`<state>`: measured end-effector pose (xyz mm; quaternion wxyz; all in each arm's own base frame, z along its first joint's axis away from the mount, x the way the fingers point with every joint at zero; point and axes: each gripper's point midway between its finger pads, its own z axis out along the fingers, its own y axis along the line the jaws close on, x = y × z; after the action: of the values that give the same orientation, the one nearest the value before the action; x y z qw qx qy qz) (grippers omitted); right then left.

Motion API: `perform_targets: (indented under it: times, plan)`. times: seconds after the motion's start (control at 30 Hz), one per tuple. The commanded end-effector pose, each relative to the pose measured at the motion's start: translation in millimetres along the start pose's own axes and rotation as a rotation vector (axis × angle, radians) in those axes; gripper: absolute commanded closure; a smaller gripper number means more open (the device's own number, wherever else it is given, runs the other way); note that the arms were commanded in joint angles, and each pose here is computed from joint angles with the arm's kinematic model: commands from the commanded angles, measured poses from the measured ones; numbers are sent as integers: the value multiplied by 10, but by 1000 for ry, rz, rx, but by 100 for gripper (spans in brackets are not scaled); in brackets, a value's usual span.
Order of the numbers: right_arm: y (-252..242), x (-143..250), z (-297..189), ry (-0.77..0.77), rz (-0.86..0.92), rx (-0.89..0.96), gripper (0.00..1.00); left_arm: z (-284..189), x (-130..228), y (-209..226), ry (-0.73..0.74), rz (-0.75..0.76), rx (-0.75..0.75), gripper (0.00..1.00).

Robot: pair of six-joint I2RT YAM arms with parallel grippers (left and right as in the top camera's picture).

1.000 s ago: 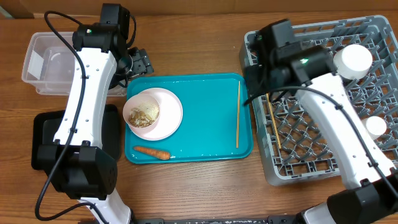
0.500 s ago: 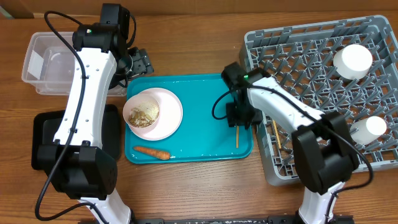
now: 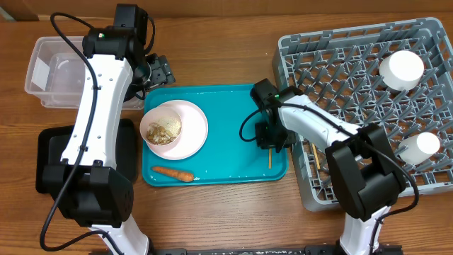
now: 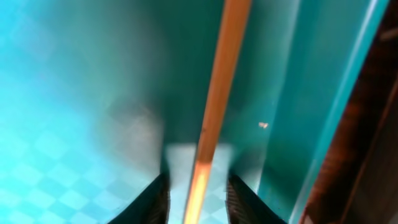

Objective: Sort waste into correct bins and load items into the dishwasher

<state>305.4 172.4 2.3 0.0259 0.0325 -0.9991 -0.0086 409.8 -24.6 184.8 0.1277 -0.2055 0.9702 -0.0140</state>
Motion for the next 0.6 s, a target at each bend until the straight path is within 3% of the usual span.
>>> perform_targets:
  times: [0.0,0.13,0.23,0.4,0.57]
  plan:
    - [7,141,144,51,9,1,87,-155,-33,-46,-40,16,25,11]
    - [31,125,31,57,10,-4,96,-155,-33,-46,-40,16,25,11]
    - [65,-37,-262,6,18,-28,96,-155,-33,-46,-40,16,25,11]
    - [100,-402,-1217,-198,-76,-96,96,-155,-31,-44,-39,16,25,11]
    - [-307,-563,-1899,-366,-109,-14,96,-155,-33,-46,-40,16,25,10]
